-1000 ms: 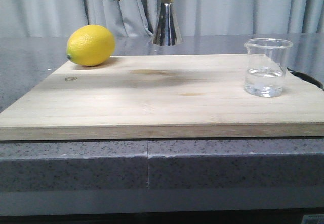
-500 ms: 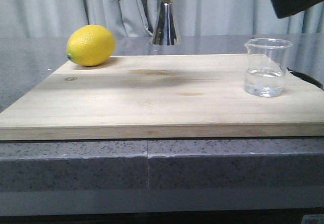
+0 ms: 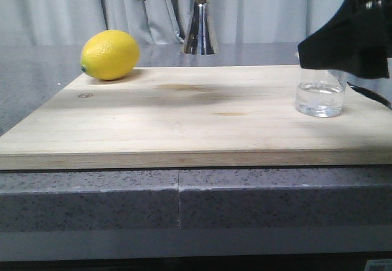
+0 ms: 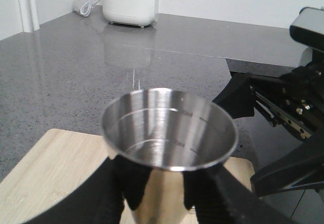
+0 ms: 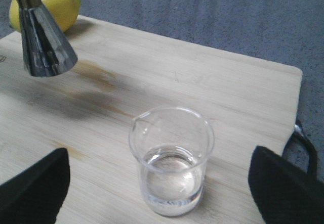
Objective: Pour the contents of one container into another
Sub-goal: 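Reach the right gripper to the glass beaker and grasp it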
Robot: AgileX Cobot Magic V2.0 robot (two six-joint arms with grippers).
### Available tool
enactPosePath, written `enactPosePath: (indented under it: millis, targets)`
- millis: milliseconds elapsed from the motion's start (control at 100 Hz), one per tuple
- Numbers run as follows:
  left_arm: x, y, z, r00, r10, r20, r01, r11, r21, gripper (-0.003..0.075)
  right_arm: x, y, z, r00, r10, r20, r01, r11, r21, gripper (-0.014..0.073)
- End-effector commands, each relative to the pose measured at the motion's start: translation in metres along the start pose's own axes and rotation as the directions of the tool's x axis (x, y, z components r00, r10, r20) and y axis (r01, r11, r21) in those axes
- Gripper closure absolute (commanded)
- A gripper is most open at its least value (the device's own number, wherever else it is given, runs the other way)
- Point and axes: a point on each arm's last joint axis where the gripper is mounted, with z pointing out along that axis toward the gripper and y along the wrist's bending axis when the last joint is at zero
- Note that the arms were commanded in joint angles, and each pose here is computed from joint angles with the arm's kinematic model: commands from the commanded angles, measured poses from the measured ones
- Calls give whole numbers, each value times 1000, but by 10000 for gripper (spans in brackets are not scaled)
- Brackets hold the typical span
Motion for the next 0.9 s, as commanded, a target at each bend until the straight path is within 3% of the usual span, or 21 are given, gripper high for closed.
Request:
enactPosePath:
  millis: [0,730,890]
  targets:
    - [-36,-16,-2,990,36,138,-47,996,76,535,-7,-1,0,985,18,170,-22,1000,21,-53]
    - [-36,-16,-2,990,36,138,-47,996,76,535,30,1,57,972,-26,233,10,997,72,-53]
    - [-36,-16,-2,990,36,138,-47,996,76,535,31,1,61,973,-28,230,11,997,73,61]
